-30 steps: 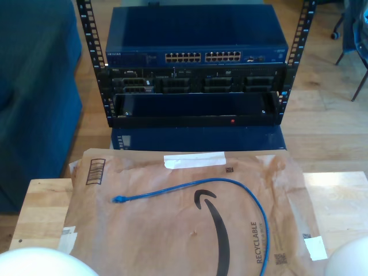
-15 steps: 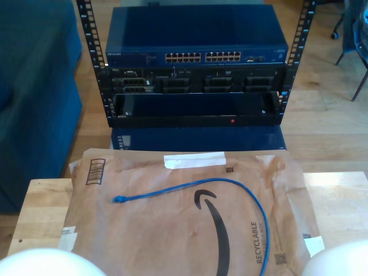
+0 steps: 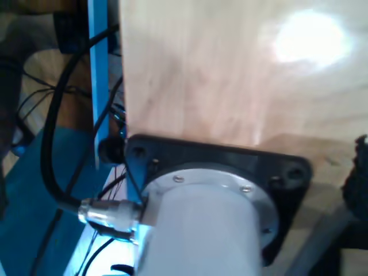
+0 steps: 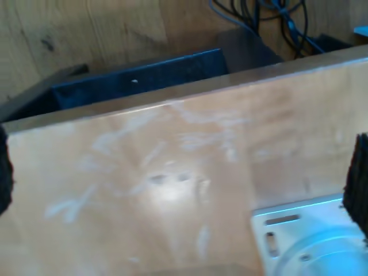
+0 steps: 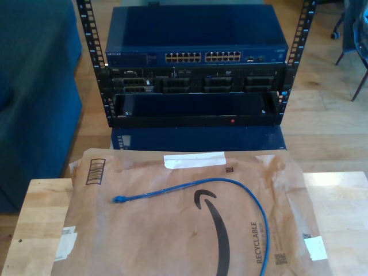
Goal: Grab the cable and plug it in
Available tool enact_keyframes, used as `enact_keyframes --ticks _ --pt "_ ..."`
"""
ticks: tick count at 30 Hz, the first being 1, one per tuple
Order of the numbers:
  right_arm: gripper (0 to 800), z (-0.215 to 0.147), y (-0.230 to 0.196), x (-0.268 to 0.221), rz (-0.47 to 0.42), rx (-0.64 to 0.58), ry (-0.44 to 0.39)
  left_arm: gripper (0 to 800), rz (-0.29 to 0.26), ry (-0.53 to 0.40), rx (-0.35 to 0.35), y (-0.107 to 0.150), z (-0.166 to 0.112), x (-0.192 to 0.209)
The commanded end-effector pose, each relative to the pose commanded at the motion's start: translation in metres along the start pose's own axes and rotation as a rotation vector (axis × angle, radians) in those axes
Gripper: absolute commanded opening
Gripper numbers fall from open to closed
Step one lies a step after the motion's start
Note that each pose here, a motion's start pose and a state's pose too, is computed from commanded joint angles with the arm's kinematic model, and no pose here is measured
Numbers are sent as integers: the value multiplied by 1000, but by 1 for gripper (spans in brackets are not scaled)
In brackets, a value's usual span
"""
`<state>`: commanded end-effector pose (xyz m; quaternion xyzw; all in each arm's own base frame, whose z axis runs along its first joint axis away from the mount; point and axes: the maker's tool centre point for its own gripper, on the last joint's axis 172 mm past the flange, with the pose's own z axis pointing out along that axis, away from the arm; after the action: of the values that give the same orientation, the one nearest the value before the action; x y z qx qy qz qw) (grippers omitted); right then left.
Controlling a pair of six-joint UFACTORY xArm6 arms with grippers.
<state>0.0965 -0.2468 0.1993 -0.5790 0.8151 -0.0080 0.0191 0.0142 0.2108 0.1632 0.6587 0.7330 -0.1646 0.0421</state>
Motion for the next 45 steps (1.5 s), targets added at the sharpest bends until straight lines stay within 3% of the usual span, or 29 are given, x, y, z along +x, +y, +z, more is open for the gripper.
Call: enact_keyframes --ticks 4,7,11,16,24,30,32,40,45 --pt "791 -19 -43 -16 0 9 6 800 -16 69 31 39 -30 -3" --pt "729 -29 -73 -34 -12 25 15 800 -14 106 59 68 -50 -19" --pt "732 -47 -106 -61 -46 38 14 800 17 162 85 106 -71 -46" --pt "793 -65 -135 -114 -77 -18 -18 800 19 210 94 141 -82 -68" --pt "793 -75 -159 -247 -192 -25 -26 800 3 189 79 168 -77 -98" --pt "793 -81 -158 -352 -281 -34 -30 800 0 74 -32 199 -90 -134" --pt "793 -79 -156 -382 -314 -43 -29 800 -25 57 -51 206 -94 -142" --pt "793 -50 -141 -506 -436 17 -68 800 -103 67 -18 220 -86 -172" --pt "792 -21 -127 -557 -498 17 -75 800 -148 76 13 228 -74 -186"
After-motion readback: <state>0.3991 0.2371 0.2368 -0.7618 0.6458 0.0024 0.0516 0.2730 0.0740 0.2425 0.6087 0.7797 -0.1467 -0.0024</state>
